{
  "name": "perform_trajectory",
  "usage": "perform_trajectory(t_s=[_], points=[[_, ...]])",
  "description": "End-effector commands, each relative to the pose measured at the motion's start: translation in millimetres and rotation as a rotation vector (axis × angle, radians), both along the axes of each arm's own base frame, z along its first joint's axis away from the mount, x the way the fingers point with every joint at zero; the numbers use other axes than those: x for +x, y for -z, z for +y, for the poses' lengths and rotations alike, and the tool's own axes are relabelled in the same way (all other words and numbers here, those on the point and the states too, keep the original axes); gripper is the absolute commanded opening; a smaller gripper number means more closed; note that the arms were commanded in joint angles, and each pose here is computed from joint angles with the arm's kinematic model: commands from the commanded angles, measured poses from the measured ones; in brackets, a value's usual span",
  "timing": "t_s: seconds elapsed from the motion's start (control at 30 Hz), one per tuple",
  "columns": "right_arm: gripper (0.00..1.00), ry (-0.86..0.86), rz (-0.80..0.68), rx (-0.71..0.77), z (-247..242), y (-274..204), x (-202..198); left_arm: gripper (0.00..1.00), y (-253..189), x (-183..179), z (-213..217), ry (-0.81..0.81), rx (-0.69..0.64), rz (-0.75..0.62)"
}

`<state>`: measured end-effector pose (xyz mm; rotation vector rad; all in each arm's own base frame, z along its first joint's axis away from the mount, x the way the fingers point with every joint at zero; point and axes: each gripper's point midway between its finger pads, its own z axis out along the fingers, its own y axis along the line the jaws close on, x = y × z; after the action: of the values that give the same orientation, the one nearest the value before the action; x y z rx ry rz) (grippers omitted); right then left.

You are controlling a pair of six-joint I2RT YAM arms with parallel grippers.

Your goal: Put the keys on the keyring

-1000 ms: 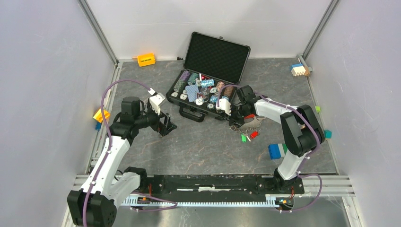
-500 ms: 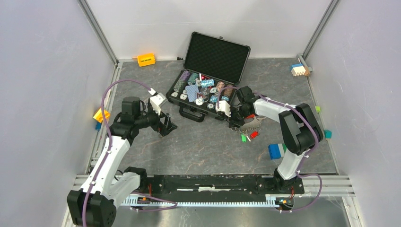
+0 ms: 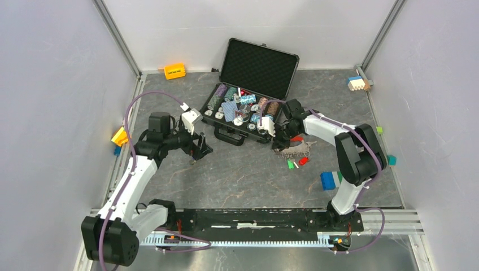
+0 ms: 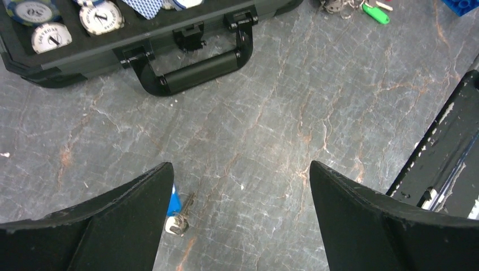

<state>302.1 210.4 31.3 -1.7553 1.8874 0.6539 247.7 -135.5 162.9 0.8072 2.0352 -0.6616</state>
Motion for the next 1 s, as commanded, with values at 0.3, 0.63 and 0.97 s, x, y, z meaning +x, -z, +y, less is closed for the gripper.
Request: perform_trajectory(t_s=[0.3, 0.63, 0.97], points=[[0.0, -0.061, -0.161, 0.309, 38.1, -131.8, -6.7, 1.0, -59.9, 29.9, -49.0, 0.173, -0.048, -0.104], [0.0, -0.136, -0.366, 0.482, 60.7, -223.6, -36.2, 0.91, -95.4, 4.8, -129.4, 0.435, -0.101, -0.218], [0.0, -0.177, -0.36, 0.58, 73.4, -245.7, -66.4, 0.86, -112.9, -11.0, -154.1, 0.54, -0.163, -0.361]])
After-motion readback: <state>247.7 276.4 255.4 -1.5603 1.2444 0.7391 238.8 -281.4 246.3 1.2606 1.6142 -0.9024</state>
